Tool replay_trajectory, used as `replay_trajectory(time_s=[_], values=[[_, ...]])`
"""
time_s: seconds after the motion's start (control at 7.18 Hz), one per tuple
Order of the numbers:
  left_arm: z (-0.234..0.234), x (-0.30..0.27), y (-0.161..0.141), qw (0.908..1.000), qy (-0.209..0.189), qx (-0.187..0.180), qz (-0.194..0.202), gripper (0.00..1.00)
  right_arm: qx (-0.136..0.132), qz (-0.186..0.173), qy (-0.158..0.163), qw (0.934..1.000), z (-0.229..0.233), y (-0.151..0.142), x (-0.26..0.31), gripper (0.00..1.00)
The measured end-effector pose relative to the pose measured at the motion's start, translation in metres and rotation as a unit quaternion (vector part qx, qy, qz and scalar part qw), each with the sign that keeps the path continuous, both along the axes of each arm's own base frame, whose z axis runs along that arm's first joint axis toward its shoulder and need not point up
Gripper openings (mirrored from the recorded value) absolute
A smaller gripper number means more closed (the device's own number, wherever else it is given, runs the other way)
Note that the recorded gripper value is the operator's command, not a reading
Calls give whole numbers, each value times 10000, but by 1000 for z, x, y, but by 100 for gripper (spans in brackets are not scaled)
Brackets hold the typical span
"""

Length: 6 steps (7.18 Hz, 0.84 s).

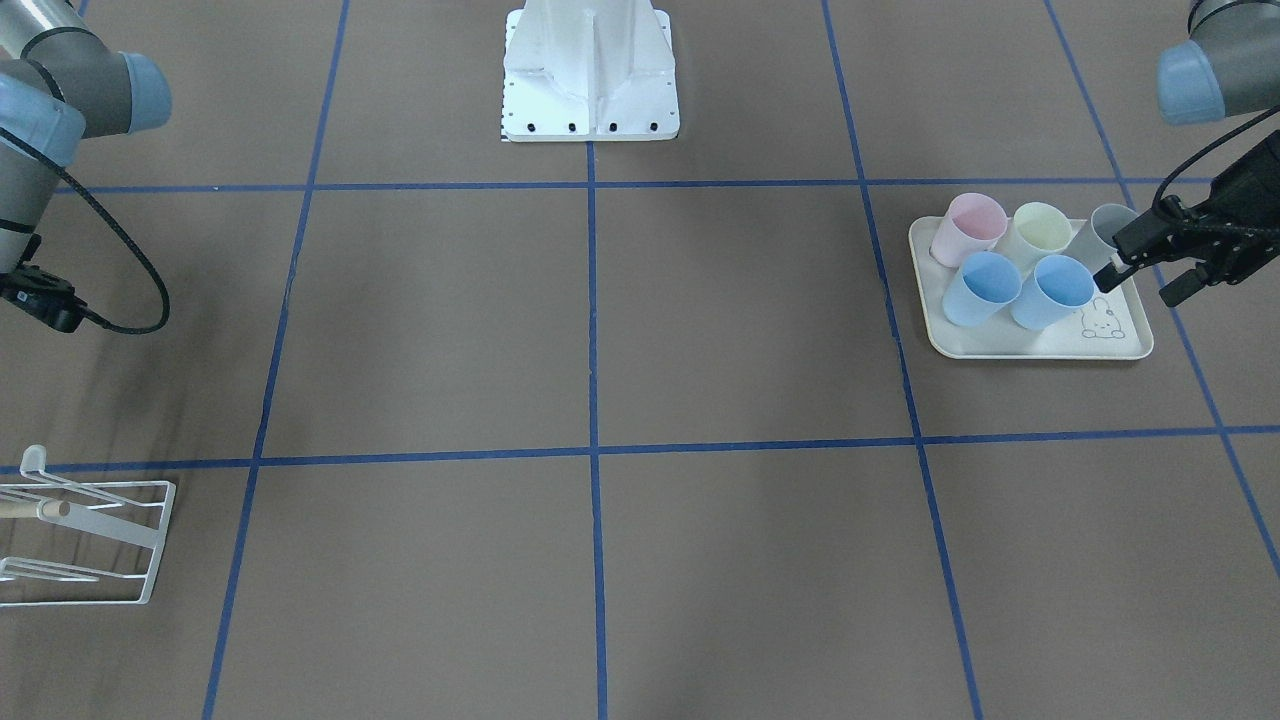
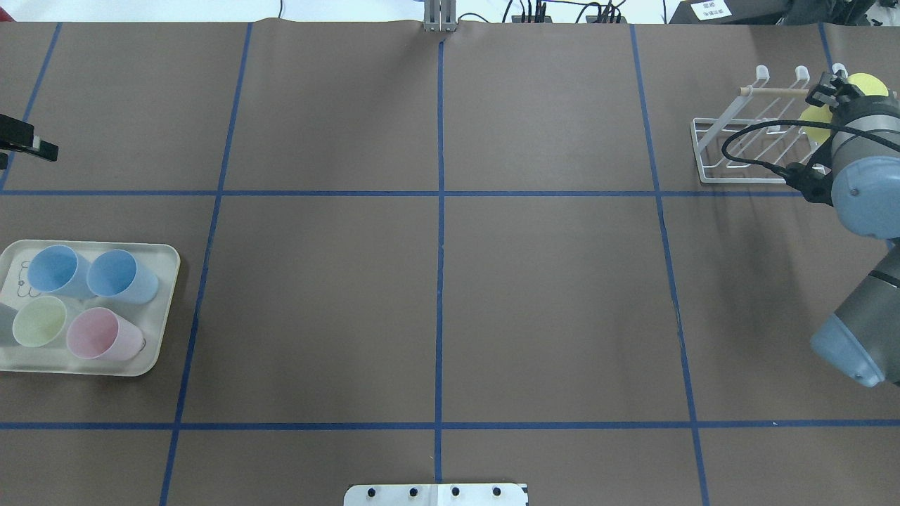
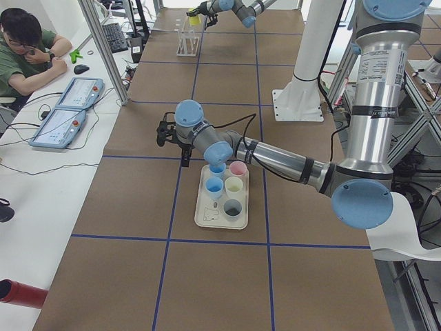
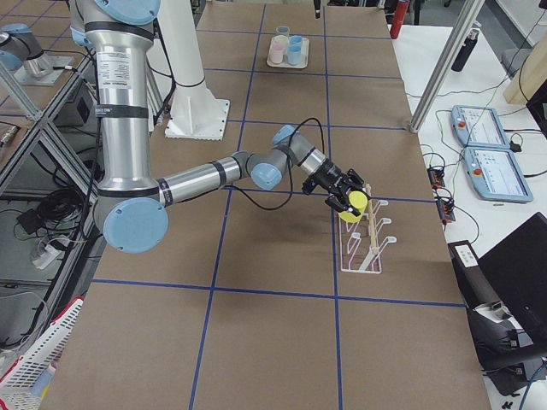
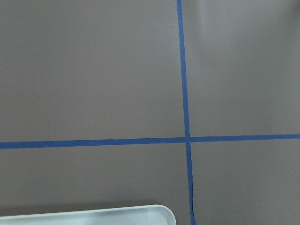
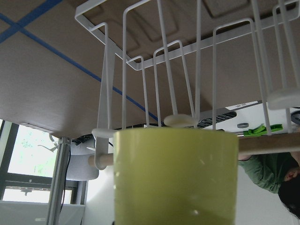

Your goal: Transfer IKEA cup to right arm and place on rack

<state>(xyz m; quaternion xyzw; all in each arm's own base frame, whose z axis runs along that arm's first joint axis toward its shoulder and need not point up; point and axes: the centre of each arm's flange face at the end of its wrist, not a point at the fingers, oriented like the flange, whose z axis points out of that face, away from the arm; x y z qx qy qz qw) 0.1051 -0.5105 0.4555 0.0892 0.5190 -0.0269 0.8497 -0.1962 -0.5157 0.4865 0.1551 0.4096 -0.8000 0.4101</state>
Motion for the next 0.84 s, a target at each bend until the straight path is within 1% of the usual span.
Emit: replay_trajectory(time_s=[0.56,0.84], values=[[0,0,0,10000,-3,-2,0,100,6,21,48,10000,3,-8,-8,25],[0,1,0,10000,-1,-6,6,100,-10,16,69,10000,6,-10,-10,29]])
